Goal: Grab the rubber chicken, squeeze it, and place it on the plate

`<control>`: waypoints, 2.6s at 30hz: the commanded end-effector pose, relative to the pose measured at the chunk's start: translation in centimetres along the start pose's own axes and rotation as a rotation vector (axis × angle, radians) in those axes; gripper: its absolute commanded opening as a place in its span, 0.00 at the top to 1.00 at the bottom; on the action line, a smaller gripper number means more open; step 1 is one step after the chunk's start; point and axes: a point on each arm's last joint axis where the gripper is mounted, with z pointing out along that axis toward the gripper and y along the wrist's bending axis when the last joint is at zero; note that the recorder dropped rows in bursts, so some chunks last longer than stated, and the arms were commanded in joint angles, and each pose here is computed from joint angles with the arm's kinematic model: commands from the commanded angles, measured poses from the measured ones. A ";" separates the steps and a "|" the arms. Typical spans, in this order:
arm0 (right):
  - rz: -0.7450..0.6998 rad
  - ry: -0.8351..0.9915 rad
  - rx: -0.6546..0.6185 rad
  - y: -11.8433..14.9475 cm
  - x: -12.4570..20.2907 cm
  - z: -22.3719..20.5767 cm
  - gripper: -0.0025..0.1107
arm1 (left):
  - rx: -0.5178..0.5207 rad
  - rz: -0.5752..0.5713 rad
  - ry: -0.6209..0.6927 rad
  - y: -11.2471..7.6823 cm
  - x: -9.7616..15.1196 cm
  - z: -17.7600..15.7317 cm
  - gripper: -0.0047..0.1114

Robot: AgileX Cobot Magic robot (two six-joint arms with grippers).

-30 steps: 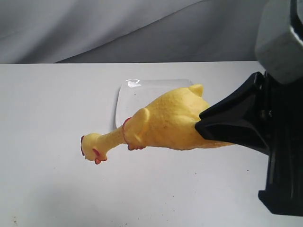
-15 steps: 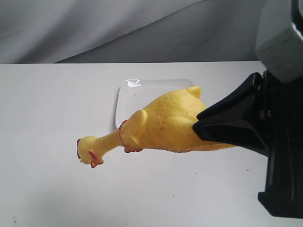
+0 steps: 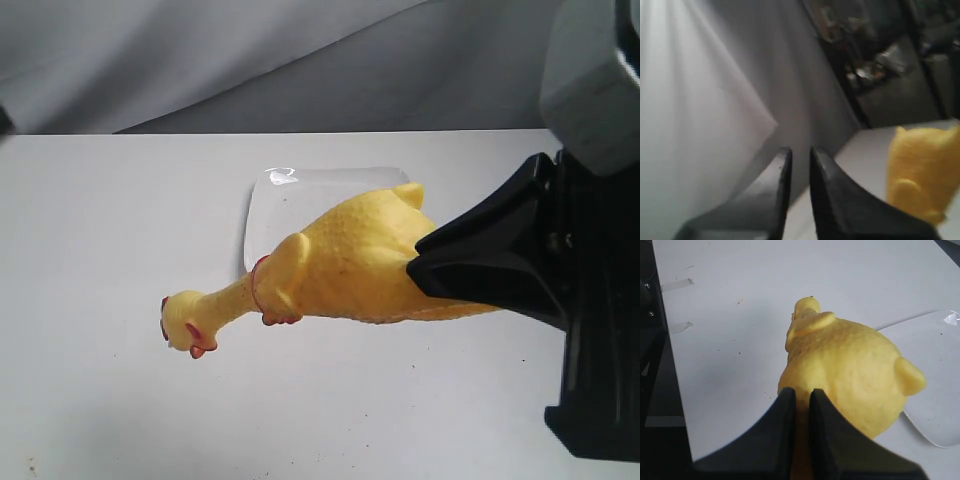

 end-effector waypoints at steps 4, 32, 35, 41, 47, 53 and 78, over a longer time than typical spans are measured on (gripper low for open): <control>-0.006 -0.040 0.010 0.0 -0.3 -0.2 0.98 | 0.355 -0.317 0.178 0.4 2.0 3.8 0.27; -0.004 -0.042 0.008 0.0 -0.3 -0.2 0.98 | 0.377 -0.173 0.464 -5.5 6.8 11.6 0.06; -0.004 -0.042 0.008 0.0 -0.3 -0.2 0.98 | 0.400 -0.214 0.440 -5.6 6.3 12.1 0.06; 0.001 -0.045 0.003 0.1 -0.4 -0.2 0.98 | 0.462 -0.244 0.406 -6.0 5.9 12.5 0.21; 0.001 -0.045 0.003 0.1 -0.4 -0.2 0.98 | 0.610 -0.187 0.372 -7.0 5.5 12.0 0.95; 0.001 -0.045 0.003 0.1 -0.4 -0.2 0.98 | 0.627 -0.164 0.360 -7.1 5.5 11.9 0.95; 0.004 -0.047 0.001 0.1 -0.4 -0.2 0.98 | 0.560 -0.250 0.407 -6.8 5.7 12.1 0.33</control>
